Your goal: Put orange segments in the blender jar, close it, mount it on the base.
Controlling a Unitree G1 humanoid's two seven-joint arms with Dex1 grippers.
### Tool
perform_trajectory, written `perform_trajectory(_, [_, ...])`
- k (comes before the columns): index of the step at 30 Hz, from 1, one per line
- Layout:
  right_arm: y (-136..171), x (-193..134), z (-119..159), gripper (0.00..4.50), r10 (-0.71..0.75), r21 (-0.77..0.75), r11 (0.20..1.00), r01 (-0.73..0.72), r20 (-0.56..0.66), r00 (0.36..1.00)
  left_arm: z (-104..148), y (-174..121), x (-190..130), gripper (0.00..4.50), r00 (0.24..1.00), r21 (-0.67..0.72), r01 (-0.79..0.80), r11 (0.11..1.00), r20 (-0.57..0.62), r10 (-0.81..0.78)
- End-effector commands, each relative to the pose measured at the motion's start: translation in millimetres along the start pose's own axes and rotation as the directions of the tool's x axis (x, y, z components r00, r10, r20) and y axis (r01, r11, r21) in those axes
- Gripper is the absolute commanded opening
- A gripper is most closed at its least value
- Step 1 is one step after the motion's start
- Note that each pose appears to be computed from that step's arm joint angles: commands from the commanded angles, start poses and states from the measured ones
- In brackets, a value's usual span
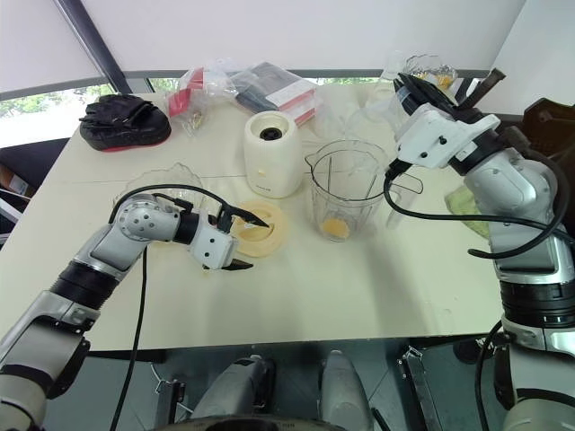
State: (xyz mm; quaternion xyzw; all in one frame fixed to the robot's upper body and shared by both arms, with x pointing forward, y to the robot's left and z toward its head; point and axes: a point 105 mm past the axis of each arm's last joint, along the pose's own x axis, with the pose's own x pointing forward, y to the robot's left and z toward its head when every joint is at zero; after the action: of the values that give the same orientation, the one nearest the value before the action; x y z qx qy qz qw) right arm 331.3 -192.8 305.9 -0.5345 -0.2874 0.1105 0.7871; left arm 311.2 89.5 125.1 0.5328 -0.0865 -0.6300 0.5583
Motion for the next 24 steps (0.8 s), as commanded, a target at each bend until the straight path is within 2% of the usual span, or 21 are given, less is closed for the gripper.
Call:
perform_trajectory(1, [-19.6,-2.2,4.1,0.03,-0.089,0.049,0.995,0.089,-0.002,0.996,2.9,1.6,-1.8,4.5,1.0,0.023,-0.005,1.0,0.004,0.005])
perform_trajectory(5, [-21.6,-6.9,-14.0,0.03,-0.137,0.185,0.971,0.153,-0.097,0.986,2.3,1.7,-2.1,4.5,1.0,0.021,-0.005,1.0,0.001,0.005])
perform_trajectory(8, [-23.0,-16.8,-40.3,0.03,-0.184,0.358,0.897,0.259,-0.231,0.956,1.8,2.0,-2.7,4.5,1.0,0.022,-0.004,1.0,-0.003,0.004])
perform_trajectory(13, [-21.8,-40.2,-84.1,0.03,-0.23,0.547,0.693,0.47,-0.451,0.863,0.0,2.4,-4.2,4.5,1.0,0.031,0.001,1.0,-0.016,-0.001])
perform_trajectory(16, [-23.4,-54.7,-105.7,0.03,-0.27,0.6,0.515,0.612,-0.563,0.781,-1.9,2.5,-5.6,4.5,1.0,0.045,0.011,0.999,-0.029,-0.009])
perform_trajectory(18, [-22.8,-63.8,-116.8,0.03,-0.291,0.603,0.405,0.687,-0.627,0.722,-2.5,2.1,-6.8,4.5,0.999,0.05,0.017,0.999,-0.033,-0.016])
perform_trajectory(20, [-20.6,-71.3,-124.7,0.03,-0.297,0.593,0.336,0.732,-0.67,0.68,-2.4,1.5,-7.4,4.5,0.999,0.056,0.025,0.998,-0.036,-0.023])
perform_trajectory(24, [6.3,-97.1,-149.6,0.03,-0.266,0.521,0.127,0.844,-0.802,0.535,-3.5,-0.6,-9.6,4.5,0.998,0.071,0.04,0.997,-0.049,-0.036])
